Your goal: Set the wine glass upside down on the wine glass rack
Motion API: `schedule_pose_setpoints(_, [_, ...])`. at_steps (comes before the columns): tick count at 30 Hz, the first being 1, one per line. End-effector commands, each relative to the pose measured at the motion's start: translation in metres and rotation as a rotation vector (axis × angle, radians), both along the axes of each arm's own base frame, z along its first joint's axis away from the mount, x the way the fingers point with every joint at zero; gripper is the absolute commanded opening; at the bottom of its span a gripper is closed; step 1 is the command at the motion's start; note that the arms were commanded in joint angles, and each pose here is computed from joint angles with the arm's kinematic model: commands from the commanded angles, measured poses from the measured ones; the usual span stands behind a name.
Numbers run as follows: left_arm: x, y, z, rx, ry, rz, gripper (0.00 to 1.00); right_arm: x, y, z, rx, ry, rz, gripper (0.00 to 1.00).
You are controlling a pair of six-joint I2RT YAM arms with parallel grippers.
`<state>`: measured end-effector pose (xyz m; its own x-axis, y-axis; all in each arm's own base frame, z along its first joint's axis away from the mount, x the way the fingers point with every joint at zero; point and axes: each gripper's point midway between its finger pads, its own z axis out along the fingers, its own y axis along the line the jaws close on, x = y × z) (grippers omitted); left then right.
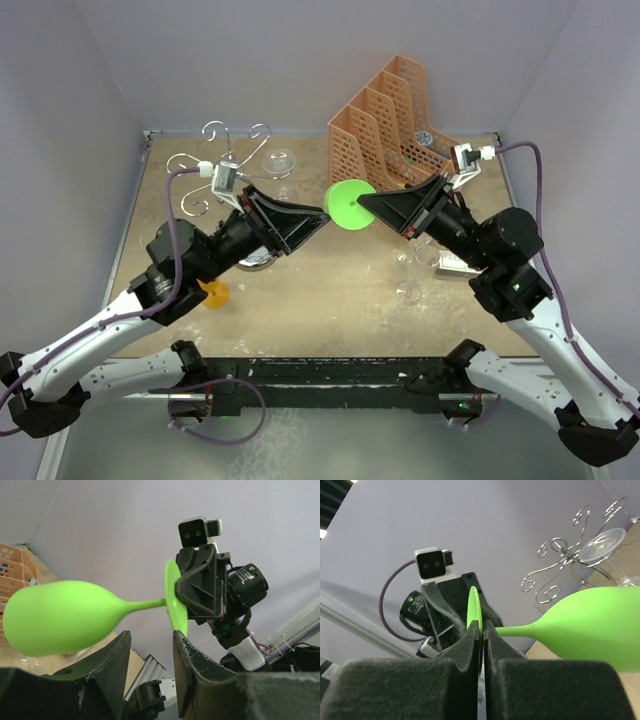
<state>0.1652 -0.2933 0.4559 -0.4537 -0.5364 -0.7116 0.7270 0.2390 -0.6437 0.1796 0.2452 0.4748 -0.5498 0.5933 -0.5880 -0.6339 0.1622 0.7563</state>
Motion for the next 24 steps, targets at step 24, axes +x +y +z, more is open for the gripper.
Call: schedule_pose_setpoints(24, [0.011, -0.005, 0.019, -0.093, 0.057, 0.019, 0.43, 0.011, 0.008, -0.011, -0.026, -0.030, -0.005, 0.00])
